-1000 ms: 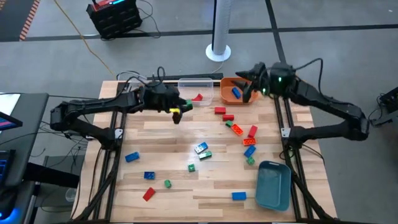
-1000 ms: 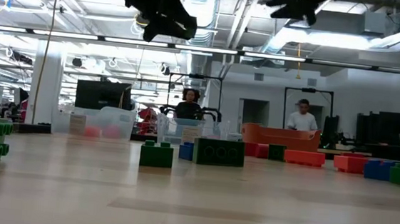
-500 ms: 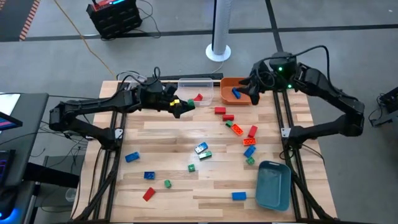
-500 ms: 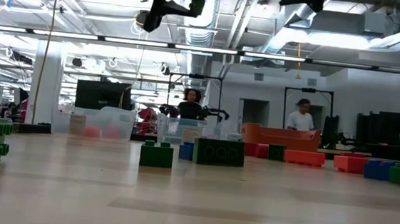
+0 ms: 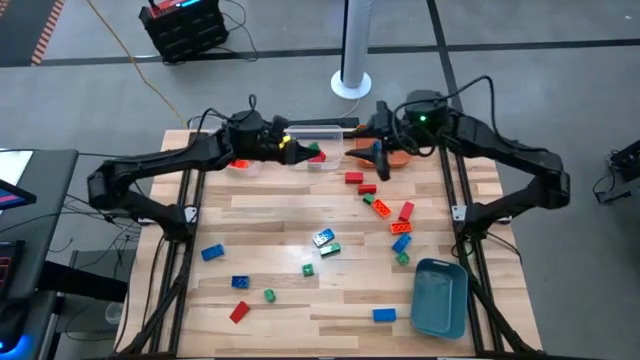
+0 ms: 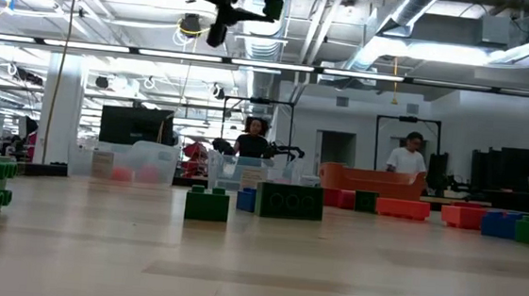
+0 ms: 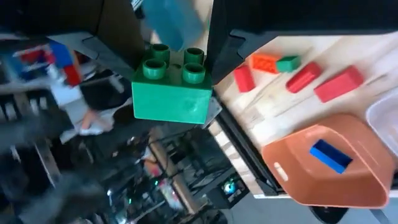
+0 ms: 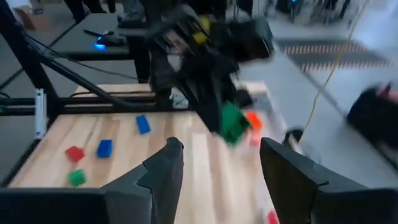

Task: Sort blocks
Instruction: Put the green game piece into the blue bin

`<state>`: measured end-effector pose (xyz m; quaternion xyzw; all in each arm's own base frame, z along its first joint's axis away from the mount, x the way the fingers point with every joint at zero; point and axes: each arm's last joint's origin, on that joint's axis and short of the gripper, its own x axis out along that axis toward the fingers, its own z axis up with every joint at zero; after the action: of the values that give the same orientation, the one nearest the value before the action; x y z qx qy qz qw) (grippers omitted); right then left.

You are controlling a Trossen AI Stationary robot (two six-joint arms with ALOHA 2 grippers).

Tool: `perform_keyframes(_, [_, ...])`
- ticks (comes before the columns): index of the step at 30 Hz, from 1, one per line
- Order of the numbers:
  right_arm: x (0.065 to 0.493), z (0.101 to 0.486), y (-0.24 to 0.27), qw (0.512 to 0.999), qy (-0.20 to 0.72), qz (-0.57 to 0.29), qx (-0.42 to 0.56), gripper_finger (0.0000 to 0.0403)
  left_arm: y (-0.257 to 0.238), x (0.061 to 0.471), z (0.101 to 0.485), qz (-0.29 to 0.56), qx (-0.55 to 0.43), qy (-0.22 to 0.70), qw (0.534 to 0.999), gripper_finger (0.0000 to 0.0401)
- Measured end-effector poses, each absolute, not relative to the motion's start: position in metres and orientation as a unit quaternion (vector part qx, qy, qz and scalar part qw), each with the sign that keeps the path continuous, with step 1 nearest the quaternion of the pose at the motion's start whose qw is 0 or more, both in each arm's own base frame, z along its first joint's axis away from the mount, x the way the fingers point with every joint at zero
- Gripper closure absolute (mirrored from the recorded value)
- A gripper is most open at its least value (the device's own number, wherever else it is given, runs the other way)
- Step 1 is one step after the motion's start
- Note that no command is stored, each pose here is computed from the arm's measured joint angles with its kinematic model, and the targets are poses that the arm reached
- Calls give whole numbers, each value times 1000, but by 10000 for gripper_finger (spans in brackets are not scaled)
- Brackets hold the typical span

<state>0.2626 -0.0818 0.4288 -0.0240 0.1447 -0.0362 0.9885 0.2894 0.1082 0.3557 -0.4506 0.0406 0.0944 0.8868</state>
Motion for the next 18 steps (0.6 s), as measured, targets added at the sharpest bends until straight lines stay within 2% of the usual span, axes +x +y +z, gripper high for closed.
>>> perform_keyframes(6, [267,430,-84,987,134,-34,-80,148,116,302,357,63,-493,-13,867,261])
perform_keyframes(10, [266,430,-86,983,134,-31,-121,133,121,309,359,9,-508,-39,860,261])
perform_keyframes(18, [268,433,-86,981,117,-34,-152,127,127,309,363,-25,-506,-60,860,261])
